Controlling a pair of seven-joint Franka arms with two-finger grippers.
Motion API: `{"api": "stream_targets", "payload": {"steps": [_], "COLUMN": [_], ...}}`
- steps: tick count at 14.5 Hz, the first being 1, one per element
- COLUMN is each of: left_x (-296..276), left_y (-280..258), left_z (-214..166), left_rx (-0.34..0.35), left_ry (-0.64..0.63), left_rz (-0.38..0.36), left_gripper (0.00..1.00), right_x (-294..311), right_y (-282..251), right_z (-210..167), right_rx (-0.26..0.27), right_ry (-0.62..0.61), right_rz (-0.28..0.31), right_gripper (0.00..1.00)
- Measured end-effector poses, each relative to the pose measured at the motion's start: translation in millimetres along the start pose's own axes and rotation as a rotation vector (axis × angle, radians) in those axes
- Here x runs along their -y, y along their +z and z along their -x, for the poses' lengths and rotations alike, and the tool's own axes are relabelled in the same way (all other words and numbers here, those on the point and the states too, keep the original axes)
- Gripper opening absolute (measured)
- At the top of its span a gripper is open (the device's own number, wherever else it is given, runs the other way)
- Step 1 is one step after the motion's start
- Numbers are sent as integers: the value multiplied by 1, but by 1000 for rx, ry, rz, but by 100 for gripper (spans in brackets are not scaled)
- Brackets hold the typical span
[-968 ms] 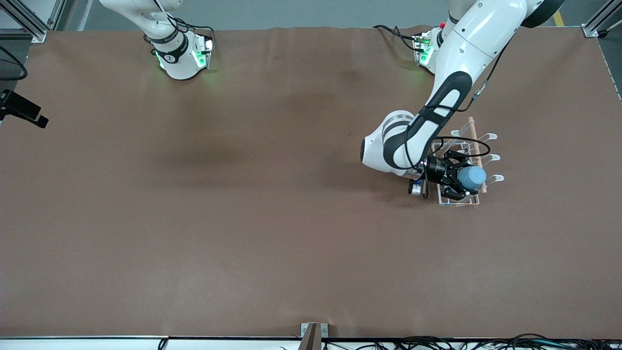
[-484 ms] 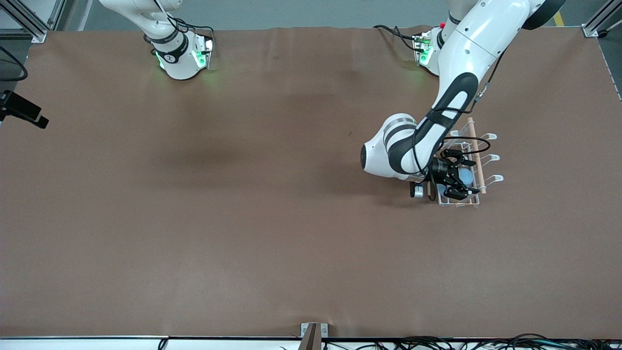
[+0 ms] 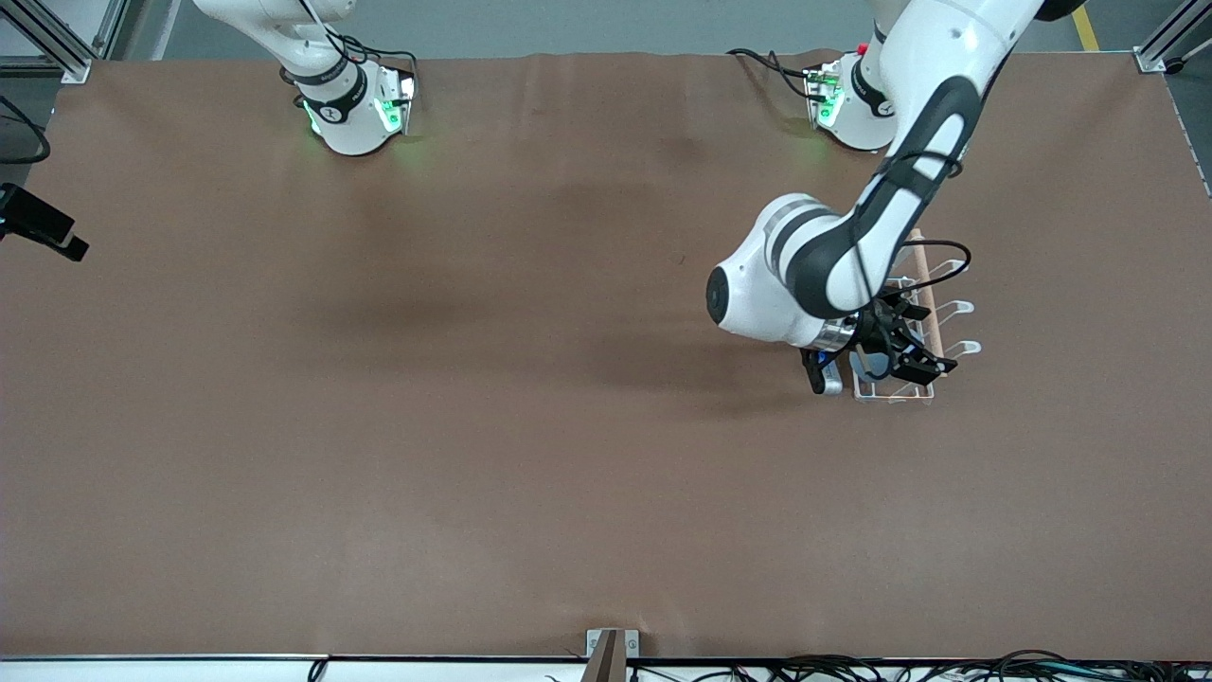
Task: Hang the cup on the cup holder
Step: 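Lower the cup onto a white hook with the left gripper, then open the left gripper and lift it away from the hung cup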
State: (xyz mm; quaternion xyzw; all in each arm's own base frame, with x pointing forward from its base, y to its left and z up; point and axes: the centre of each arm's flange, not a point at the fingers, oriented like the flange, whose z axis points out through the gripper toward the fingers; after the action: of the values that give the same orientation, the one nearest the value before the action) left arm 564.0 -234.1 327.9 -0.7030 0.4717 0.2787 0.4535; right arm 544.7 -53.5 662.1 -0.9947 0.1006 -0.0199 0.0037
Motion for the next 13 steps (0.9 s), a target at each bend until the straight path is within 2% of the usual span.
{"api": "stream_targets", "payload": {"steps": [5, 7, 10, 13], "left_x": [58, 76, 90, 89], "left_y": [-15, -8, 1, 1], "left_z": [96, 129, 164, 179], "left_rx": [-278, -383, -448, -473], "left_ry": [-276, -419, -676, -787], "left_rz": [188, 309, 496, 614], "left_gripper": [100, 100, 100, 100], "right_x": [1, 1, 1, 1], "right_y": [1, 1, 2, 2], "right_z": [1, 1, 2, 2], "right_rx": [7, 12, 20, 20], "right_ry": [-5, -7, -9, -9], "right_rz": [1, 1, 2, 2], "right_gripper": [100, 100, 100, 100]}}
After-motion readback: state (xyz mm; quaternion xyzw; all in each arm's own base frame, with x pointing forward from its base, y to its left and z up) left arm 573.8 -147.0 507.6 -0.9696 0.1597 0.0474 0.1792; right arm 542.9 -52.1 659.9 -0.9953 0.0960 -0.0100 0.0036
